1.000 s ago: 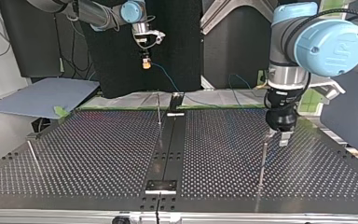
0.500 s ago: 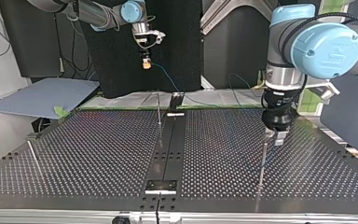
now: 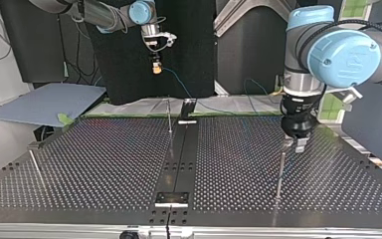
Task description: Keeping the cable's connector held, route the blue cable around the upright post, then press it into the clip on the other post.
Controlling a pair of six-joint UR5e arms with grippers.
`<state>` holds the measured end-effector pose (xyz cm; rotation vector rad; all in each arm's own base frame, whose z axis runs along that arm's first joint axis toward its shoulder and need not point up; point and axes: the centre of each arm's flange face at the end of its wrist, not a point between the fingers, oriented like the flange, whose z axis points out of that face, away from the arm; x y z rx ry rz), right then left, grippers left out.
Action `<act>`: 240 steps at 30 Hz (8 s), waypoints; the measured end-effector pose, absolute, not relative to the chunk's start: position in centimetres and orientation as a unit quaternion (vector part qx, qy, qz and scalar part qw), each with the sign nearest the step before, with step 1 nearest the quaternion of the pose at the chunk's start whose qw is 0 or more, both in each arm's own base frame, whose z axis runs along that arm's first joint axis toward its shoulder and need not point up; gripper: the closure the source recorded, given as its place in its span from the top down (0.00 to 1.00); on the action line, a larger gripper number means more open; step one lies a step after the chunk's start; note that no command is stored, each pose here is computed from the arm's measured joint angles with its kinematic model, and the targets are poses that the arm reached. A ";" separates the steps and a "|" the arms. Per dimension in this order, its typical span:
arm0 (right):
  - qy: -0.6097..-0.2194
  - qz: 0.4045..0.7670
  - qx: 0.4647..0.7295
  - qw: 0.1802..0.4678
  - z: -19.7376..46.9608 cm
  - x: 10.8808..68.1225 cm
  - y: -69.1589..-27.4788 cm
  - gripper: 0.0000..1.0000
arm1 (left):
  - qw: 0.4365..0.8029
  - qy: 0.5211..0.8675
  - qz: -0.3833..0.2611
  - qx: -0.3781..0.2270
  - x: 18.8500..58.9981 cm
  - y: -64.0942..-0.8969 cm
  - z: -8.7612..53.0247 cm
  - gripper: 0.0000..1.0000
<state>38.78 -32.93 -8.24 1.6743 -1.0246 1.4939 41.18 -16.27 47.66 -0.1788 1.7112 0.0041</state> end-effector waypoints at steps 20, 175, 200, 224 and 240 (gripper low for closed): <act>-0.390 0.571 0.641 0.333 -8.2 38.8 -32.9 0.00 | 0.649 0.754 0.026 -0.098 41.0 -15.6 47.6 1.00; -0.391 0.574 0.647 0.314 -8.4 39.0 -32.5 0.00 | 0.504 0.805 0.251 0.187 53.3 -28.6 9.3 1.00; -0.377 0.591 0.642 0.310 -8.1 39.5 -32.7 0.00 | 0.499 0.841 0.085 0.193 49.4 -34.8 5.0 1.00; -0.376 0.594 0.641 0.309 -8.0 39.7 -32.9 0.00 | 0.457 0.859 -0.023 0.228 46.0 -39.3 1.4 1.00; -0.393 0.585 0.630 0.327 -8.0 38.8 -33.8 0.00 | 0.463 0.863 -0.070 0.190 46.6 -39.5 1.5 1.00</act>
